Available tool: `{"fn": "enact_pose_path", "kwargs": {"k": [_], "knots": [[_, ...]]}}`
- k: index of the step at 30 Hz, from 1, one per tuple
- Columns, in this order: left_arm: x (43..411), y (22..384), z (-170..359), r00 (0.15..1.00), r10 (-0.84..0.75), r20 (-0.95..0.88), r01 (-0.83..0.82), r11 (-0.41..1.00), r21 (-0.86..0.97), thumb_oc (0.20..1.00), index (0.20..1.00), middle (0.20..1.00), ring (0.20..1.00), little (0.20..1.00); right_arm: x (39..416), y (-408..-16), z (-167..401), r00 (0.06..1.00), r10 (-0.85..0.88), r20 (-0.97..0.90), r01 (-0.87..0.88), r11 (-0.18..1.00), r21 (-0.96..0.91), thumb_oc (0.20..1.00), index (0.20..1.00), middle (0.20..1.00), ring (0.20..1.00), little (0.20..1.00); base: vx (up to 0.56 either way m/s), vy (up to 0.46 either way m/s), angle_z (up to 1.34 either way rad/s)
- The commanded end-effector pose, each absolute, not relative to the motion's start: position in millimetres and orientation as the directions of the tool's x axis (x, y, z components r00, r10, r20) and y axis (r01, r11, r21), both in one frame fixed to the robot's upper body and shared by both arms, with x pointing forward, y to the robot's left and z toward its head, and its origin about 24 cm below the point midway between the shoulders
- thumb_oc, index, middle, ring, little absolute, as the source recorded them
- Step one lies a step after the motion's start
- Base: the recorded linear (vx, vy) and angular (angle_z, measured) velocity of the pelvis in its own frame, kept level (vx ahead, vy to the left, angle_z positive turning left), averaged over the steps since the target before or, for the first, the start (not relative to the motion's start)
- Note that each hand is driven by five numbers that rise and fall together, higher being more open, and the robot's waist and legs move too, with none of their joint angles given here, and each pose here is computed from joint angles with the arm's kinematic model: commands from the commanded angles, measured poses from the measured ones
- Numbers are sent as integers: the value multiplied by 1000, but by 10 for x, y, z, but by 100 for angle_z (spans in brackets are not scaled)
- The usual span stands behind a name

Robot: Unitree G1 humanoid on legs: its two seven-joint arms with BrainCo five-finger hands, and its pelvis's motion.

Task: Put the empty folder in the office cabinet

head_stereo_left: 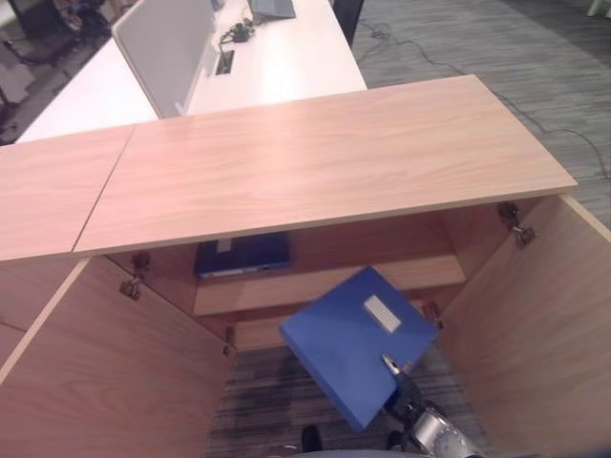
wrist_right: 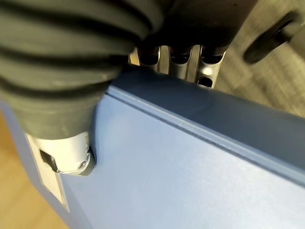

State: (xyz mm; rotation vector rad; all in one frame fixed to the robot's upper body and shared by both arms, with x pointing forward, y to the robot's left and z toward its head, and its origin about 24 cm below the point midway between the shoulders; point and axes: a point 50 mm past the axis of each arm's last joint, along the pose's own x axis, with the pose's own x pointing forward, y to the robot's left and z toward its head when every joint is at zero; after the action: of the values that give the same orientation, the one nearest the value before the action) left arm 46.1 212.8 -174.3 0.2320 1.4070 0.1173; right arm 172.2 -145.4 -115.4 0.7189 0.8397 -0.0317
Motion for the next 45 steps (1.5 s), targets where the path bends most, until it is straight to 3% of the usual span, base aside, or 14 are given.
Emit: {"fn": "enact_pose_path", "kwargs": {"k": [1, 6, 7, 14, 17, 22, 32, 39, 42, 45], "knots": [[155, 2276, -1742, 52, 262, -964, 132, 955, 267, 1000, 1000, 1000, 1000, 1000, 2103, -1174, -700, 805, 409, -429, -6, 729, 684, 200, 200, 200, 200, 200, -26, -55, -51], [236, 2364, -1719, 89, 271, -958, 129, 951, 281, 1000, 1000, 1000, 1000, 1000, 2339, -1144, -303, 840, 477, -257, -215, 729, 650, 200, 200, 200, 200, 200, 28, -101, -15], [313, 2416, -1700, 122, 286, -951, 126, 945, 300, 1000, 1000, 1000, 1000, 1000, 2400, -1129, -52, 839, 524, -151, -330, 708, 625, 200, 200, 200, 200, 200, 8, -96, 61], [713, 2398, -1643, 265, 280, -922, 77, 947, 310, 1000, 1000, 1000, 1000, 1000, 2830, -1392, 600, 897, 436, 67, -415, 780, 469, 200, 200, 200, 200, 200, -179, -123, 30], [752, 2388, -1637, 280, 284, -917, 81, 945, 318, 1000, 1000, 1000, 1000, 1000, 2981, -1395, 931, 904, 375, 205, -427, 764, 484, 200, 200, 200, 200, 200, -135, -37, 27], [781, 2395, -1625, 292, 298, -909, 87, 938, 335, 1000, 1000, 1000, 1000, 1000, 3050, -1483, 1278, 902, 255, 350, -417, 724, 549, 200, 200, 200, 200, 200, -88, -65, 27], [800, 2436, -1600, 304, 341, -890, 56, 926, 374, 1000, 1000, 1000, 1000, 1000, 3113, -1614, 1585, 891, 163, 424, -389, 754, 529, 200, 200, 200, 200, 200, -35, -72, 16], [909, 2515, -1548, 335, 383, -861, 21, 910, 414, 1000, 1000, 1000, 1000, 1000, 3592, -1792, 2305, 853, -133, 505, -287, 690, 665, 200, 200, 200, 200, 200, 22, -32, 9], [998, 2566, -1509, 361, 409, -838, 19, 895, 445, 1000, 1000, 1000, 1000, 1000, 3843, -2046, 2685, 830, -345, 438, -192, 562, 805, 200, 200, 200, 200, 200, 38, -26, 8], [1037, 2606, -1488, 369, 421, -828, 23, 887, 461, 1000, 1000, 1000, 1000, 1000, 3929, -2180, 2842, 823, -406, 397, -147, 522, 840, 200, 200, 200, 200, 200, 33, -16, 15]]}}
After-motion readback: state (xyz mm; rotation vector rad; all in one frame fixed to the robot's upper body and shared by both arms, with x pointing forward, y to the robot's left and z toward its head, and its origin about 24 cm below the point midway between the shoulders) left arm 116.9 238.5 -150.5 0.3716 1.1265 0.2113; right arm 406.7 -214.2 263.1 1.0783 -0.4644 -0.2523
